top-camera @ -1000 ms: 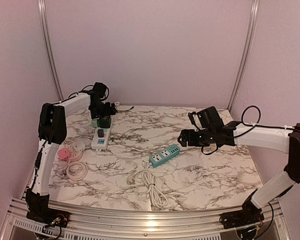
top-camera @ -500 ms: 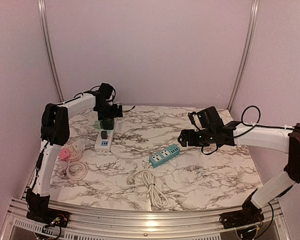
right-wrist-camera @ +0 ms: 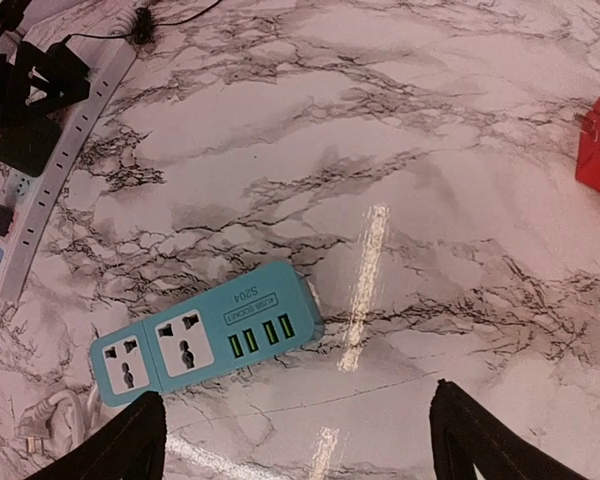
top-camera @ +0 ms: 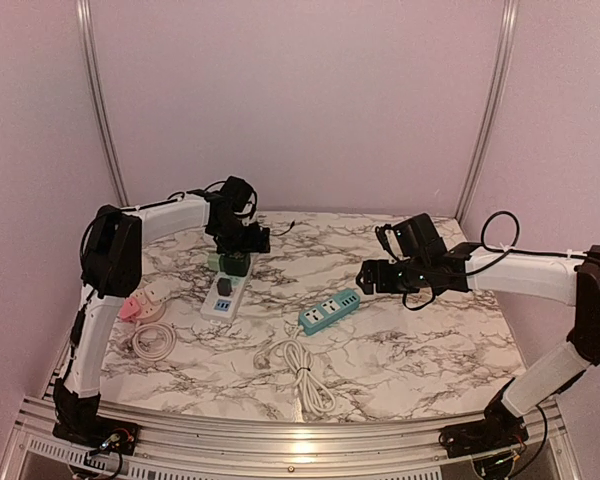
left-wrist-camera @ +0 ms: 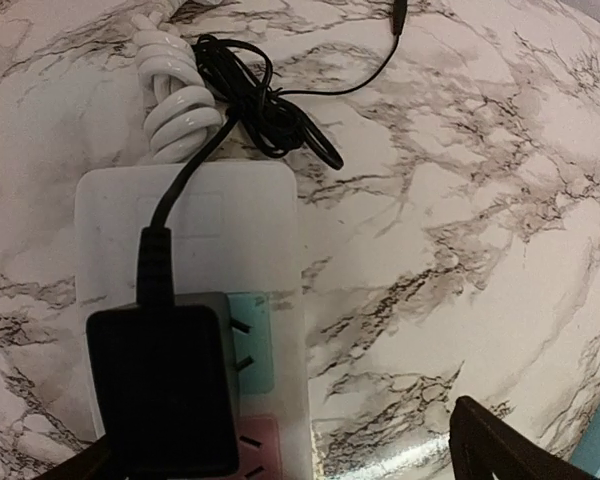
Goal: Pull the plug off the socket
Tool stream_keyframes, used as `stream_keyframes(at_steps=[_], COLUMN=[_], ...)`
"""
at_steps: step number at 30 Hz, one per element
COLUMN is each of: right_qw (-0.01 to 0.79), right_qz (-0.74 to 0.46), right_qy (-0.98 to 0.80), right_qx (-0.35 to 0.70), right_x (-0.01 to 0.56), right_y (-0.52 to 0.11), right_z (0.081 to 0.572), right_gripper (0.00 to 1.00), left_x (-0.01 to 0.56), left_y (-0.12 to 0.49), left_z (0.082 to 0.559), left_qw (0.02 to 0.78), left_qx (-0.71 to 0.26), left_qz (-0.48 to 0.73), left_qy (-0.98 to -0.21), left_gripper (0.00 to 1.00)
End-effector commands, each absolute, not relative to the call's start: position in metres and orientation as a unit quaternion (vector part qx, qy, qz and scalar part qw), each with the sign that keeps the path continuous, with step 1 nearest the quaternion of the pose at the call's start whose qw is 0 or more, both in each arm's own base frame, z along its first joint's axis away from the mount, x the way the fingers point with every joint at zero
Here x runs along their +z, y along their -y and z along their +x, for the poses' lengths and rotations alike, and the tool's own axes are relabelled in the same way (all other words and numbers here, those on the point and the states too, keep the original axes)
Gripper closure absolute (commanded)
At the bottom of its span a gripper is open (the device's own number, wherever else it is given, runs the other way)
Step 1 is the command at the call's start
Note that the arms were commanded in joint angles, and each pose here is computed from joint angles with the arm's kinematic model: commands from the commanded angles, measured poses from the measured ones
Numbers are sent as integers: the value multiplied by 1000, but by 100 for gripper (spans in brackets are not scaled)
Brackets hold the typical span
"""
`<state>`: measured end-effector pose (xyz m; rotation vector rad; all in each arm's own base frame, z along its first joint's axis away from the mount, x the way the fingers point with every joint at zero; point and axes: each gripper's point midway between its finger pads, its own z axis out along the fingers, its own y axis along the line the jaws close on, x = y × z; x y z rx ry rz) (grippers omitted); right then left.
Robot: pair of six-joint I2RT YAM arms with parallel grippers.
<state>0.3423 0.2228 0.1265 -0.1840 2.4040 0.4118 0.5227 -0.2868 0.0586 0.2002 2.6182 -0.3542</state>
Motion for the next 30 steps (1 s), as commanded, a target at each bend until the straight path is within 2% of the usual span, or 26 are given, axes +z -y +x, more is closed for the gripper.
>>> stream_keyframes(at_steps=[1, 10, 19, 23, 30], right_qw=[344, 342, 342, 343, 347], right_qz=[-74, -72, -70, -70, -82], right_qy=[-925, -928, -931, -930, -928], right_qx=[141, 125, 109, 109, 110], right_x=[127, 122, 120, 122, 129], right_y=[-219, -210, -200, -200, -206], right_z=[343, 337, 332, 332, 338], right_gripper=[12, 12, 12, 12, 12], left_x=[56, 53, 66, 77, 133], left_y=[340, 410, 449, 452, 433], left_z=[462, 377, 324, 321, 344], left_qw=[190, 161, 151, 164, 250], left_qx=[-176, -217, -255, -255, -228], left_qz=[123, 191, 238, 239, 218], left_qy=[-958, -944, -925, -922, -915], left_gripper=[1, 1, 1, 1, 1])
